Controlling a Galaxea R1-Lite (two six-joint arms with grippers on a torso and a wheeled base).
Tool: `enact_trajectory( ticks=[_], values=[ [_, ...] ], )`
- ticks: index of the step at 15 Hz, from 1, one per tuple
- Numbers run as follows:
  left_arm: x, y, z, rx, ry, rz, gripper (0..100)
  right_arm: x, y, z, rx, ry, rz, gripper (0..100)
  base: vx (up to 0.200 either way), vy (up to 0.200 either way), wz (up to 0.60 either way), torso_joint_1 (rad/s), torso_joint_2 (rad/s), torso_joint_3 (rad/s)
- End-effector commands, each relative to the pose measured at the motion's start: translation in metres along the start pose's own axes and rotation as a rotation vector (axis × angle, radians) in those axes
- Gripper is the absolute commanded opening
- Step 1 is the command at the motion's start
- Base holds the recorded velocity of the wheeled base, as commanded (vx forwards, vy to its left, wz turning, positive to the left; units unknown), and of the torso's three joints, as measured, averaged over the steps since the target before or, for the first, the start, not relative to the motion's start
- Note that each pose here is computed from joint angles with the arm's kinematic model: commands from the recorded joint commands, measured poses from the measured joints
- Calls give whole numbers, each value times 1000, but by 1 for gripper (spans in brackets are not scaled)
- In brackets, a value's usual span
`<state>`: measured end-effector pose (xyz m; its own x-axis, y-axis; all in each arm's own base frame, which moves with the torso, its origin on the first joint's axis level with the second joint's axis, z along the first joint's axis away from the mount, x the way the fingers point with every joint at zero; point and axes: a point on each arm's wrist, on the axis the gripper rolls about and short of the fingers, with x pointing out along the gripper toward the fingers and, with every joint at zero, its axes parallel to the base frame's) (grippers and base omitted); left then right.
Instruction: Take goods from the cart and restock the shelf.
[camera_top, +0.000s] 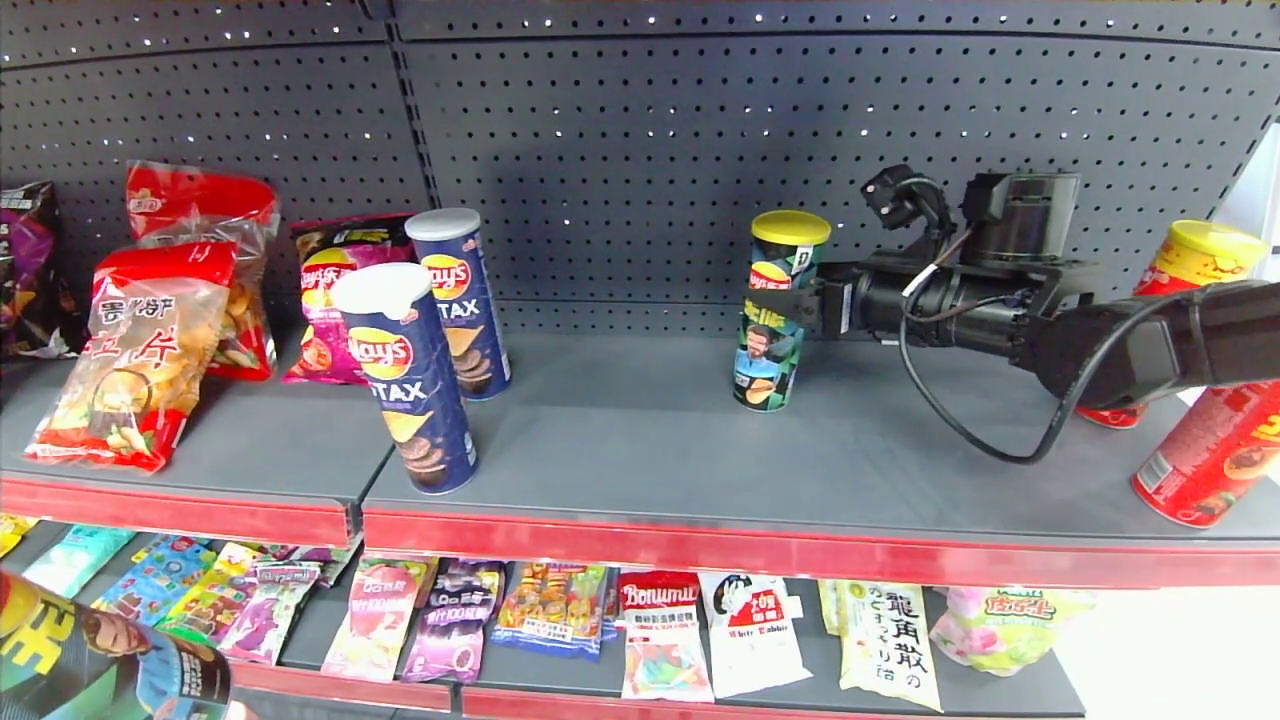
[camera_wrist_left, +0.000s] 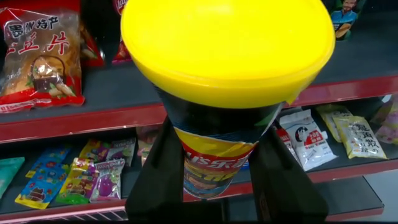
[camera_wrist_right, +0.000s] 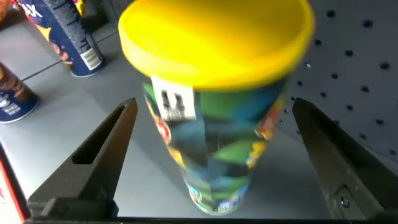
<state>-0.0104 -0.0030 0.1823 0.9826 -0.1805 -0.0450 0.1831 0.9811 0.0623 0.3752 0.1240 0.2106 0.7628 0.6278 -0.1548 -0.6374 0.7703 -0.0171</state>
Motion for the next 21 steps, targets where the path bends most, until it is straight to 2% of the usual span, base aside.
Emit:
enact_trajectory(
  ticks=[1, 6, 7, 12, 14, 16, 21],
  values=[
    [0, 0, 0, 0, 2, 0, 0, 10, 0, -3, -1, 3, 4, 100, 0, 0, 0, 0, 0, 0],
    [1, 0, -3, -2, 11, 0, 0, 27, 1, 0, -14, -20, 9, 100, 0, 0, 0, 0, 0, 0],
    [1, 0, -3, -2, 11, 1, 0, 27, 0, 0, -14, -20, 9, 0, 0, 0, 0, 0, 0, 0],
    [1, 0, -5, -4, 14, 0, 0, 23, 5, 1, -23, -21, 38, 0, 0, 0, 0, 0, 0, 0],
    [0, 0, -4, -3, 7, 0, 0, 0, 15, 17, -32, -46, 92, 0, 0, 0, 0, 0, 0, 0],
    [-1, 0, -3, -1, -1, 1, 0, -27, 25, 21, -39, -44, 135, 0, 0, 0, 0, 0, 0, 0],
    [-1, 0, 1, 0, -14, -5, 0, -62, 35, 7, -168, -23, 239, 0, 0, 0, 0, 0, 0, 0]
  ],
)
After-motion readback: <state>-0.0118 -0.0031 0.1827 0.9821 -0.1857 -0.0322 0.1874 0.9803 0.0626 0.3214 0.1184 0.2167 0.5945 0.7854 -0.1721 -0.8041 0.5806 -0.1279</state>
